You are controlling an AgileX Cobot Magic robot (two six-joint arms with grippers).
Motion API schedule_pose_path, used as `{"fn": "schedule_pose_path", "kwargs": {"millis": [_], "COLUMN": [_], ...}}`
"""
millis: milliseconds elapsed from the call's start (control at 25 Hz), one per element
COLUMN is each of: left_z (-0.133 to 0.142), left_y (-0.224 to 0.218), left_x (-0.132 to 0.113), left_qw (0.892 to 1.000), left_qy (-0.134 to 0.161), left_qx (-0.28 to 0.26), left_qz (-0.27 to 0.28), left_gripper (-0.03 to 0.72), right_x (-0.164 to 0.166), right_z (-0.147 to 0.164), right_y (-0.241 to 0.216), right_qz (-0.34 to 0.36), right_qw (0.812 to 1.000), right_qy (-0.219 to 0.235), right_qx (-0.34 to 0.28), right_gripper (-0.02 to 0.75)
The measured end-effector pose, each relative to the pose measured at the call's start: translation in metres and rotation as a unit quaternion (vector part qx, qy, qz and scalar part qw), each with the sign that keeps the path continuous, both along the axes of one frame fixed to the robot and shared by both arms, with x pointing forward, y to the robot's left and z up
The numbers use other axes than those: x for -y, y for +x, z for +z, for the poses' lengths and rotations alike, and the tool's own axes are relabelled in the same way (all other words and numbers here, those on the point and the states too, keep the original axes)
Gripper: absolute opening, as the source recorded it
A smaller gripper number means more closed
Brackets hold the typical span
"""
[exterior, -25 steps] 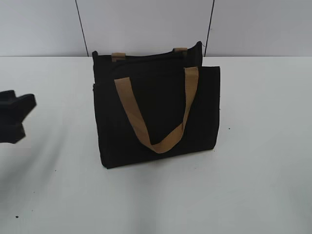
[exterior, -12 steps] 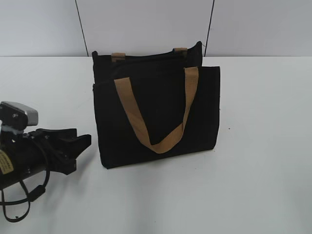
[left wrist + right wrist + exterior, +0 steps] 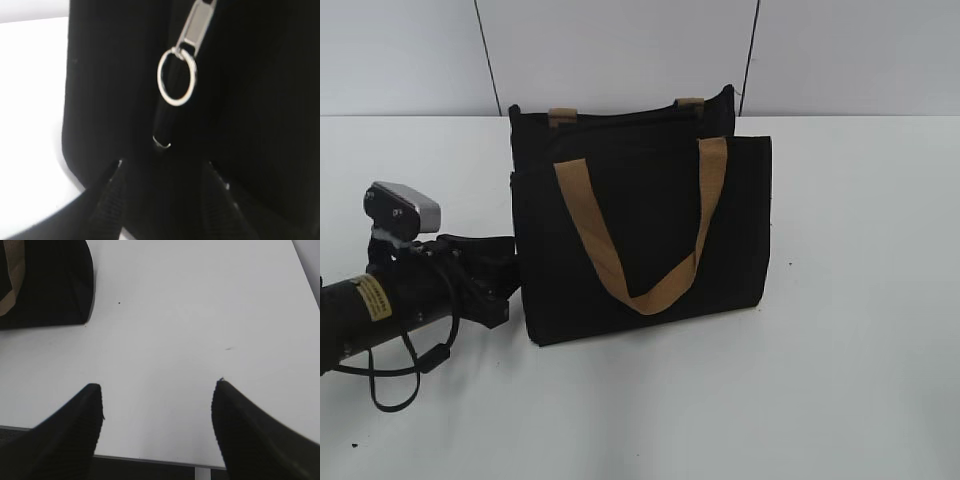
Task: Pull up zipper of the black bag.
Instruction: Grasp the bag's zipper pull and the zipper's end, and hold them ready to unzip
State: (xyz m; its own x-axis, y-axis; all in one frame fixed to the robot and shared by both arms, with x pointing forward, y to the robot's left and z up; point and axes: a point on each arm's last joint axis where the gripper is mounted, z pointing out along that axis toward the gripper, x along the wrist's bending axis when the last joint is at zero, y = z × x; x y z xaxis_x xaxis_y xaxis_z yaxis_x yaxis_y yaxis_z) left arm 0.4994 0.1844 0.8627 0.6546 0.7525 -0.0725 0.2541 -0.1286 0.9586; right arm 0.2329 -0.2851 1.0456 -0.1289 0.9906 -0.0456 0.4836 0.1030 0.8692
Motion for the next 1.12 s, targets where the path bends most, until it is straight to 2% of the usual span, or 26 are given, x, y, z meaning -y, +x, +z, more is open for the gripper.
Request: {"fn": "schedule_pose_path", "kwargs": {"millis": [200,480,600,720,800,1120], "left_z": [0.003,-0.003,-0.005,-0.005,-0.005,-0.002], "left_y": [0.012,0.017,0.017,0.017,0.017,0.023], "left_x": [0.004,0.009,0.009,0.009,0.009,0.011], "left_qw": [1.000,1.000,1.000,1.000,1.000,0.999], "left_qy": [-0.005,-0.003,-0.002,-0.002,-0.002,-0.005], "left_qx": [0.019,0.019,0.016,0.016,0.016,0.028], "left_qz": [-0.004,-0.025,-0.026,-0.026,-0.026,-0.026], "left_gripper": [0.375,0.364,0.312,0.218,0.181,0.176], "right_x": [0.000,0.000,0.000,0.000,0.000,0.000], "right_z": [0.000,0.000,0.000,0.000,0.000,0.000], "right_y": [0.000,0.000,0.000,0.000,0.000,0.000], "right_qz": [0.000,0.000,0.000,0.000,0.000,0.000], "right_qw": [1.000,1.000,1.000,1.000,1.000,1.000], "right_qy": [0.000,0.000,0.000,0.000,0.000,0.000], "right_qx": [0.000,0.000,0.000,0.000,0.000,0.000], "right_gripper": [0.524,0.524,0.524,0.524,0.524,0.524]}}
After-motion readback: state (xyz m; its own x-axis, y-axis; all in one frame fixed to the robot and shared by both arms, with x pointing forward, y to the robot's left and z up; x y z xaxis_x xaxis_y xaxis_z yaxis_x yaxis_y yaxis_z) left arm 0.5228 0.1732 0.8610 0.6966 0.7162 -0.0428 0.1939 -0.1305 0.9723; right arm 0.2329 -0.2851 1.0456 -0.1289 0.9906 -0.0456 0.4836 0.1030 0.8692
